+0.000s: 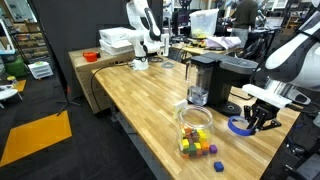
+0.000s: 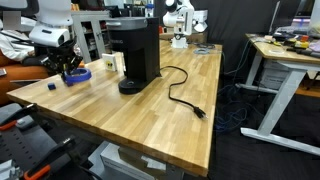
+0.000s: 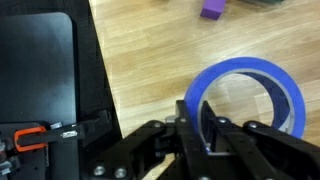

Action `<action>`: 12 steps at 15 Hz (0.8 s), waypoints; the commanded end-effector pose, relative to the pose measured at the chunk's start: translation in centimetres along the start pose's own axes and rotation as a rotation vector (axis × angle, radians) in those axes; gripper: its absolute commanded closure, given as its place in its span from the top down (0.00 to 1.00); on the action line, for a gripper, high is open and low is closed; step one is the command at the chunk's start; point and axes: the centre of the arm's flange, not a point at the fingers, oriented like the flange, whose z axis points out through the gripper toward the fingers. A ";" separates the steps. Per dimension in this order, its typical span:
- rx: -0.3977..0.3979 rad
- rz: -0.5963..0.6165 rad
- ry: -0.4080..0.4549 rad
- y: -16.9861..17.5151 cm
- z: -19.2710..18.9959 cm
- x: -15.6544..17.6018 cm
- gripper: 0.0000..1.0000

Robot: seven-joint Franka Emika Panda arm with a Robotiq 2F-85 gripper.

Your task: Move the blue masking tape forward

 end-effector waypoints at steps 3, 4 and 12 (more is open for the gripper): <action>0.118 0.092 0.020 1.4 -1.3 -0.2 0.04; 0.132 0.108 0.022 1.3 -1.3 -0.1 0.04; 0.128 0.154 0.006 -0.1 -0.7 -0.4 0.16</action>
